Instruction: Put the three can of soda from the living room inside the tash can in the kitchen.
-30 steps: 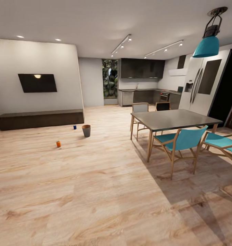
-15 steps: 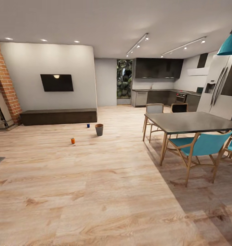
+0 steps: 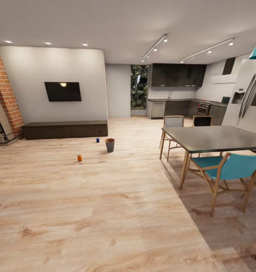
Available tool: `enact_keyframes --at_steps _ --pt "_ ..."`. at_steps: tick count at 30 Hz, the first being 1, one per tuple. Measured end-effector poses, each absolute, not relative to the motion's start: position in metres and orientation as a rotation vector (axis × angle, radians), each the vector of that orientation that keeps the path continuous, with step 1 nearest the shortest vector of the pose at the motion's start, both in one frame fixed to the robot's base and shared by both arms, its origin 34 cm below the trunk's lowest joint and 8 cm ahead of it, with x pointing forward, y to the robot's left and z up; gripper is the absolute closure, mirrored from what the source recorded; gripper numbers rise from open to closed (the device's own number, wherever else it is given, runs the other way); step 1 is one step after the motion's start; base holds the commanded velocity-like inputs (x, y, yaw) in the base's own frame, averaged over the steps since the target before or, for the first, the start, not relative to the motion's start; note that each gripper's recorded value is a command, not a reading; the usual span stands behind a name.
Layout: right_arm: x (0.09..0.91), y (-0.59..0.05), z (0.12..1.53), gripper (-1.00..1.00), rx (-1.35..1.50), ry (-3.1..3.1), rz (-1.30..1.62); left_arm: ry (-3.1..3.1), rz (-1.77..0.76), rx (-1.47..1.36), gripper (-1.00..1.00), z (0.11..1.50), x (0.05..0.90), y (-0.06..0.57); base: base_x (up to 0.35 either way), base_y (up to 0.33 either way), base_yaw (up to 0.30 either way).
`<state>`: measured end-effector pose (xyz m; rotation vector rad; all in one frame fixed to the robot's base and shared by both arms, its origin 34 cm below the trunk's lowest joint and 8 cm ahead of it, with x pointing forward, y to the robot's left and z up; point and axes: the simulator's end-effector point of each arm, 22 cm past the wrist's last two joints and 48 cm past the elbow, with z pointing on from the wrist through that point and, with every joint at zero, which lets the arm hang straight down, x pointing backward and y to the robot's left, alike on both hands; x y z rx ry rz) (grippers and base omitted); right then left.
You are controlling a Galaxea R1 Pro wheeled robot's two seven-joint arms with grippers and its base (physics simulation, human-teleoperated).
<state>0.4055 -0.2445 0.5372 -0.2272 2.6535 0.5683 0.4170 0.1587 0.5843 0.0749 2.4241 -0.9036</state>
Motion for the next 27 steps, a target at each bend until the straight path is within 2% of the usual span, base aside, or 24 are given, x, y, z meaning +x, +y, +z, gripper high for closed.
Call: enact_keyframes --at_steps 12,27 --pt "0.4055 -0.2446 0.5372 -1.0 -0.227 2.654 0.568 2.424 -0.903 0.075 -1.0 0.5843 0.417 0.1588 0.346 -0.083 0.0" --pt "0.4055 -0.2445 0.5371 -1.0 -0.228 2.654 0.568 2.425 -0.912 0.078 -1.0 0.5847 0.4158 0.1569 0.347 -0.011 0.0"
